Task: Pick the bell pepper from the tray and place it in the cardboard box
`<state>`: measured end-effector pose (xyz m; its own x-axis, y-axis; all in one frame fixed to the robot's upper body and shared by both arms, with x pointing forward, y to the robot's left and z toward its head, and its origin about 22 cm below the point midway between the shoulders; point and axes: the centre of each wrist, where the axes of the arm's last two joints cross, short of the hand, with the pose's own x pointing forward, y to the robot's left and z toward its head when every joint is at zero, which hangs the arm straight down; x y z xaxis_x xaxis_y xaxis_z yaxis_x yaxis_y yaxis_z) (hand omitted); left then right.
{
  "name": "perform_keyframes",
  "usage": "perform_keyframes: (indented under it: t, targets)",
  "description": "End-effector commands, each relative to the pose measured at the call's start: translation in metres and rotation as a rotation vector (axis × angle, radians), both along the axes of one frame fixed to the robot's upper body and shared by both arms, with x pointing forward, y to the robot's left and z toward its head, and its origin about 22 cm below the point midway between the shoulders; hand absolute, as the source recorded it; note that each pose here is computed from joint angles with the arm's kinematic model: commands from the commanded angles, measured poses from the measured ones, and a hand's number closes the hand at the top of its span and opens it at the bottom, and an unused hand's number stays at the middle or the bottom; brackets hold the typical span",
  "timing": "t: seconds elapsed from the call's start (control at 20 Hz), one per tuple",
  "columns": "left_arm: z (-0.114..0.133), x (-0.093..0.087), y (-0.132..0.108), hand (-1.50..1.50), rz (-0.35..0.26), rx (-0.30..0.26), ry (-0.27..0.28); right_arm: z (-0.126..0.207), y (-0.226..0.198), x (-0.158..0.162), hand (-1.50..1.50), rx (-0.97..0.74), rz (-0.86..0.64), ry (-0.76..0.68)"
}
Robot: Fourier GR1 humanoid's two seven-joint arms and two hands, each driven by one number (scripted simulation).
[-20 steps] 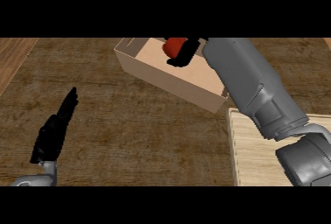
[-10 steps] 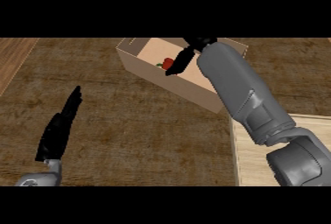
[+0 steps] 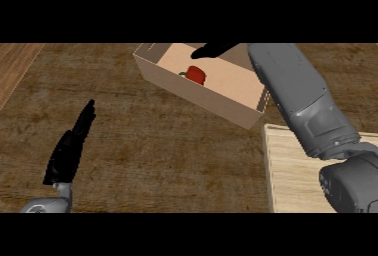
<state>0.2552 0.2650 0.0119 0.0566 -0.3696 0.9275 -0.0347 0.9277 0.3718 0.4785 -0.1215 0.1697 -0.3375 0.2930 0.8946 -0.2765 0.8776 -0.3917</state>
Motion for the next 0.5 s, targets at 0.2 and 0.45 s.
perform_keyframes:
  t: [0.2,0.45]
  targets:
    - [0.004,0.003,-0.002,0.00,0.005,-0.003,0.001,0.024,-0.083,0.008,-1.50,0.236,-0.203,0.008]
    - [0.007,0.005,0.000,0.00,-0.011,-0.012,-0.009,0.025,-0.162,-0.001,-1.50,0.275,-0.263,0.009]
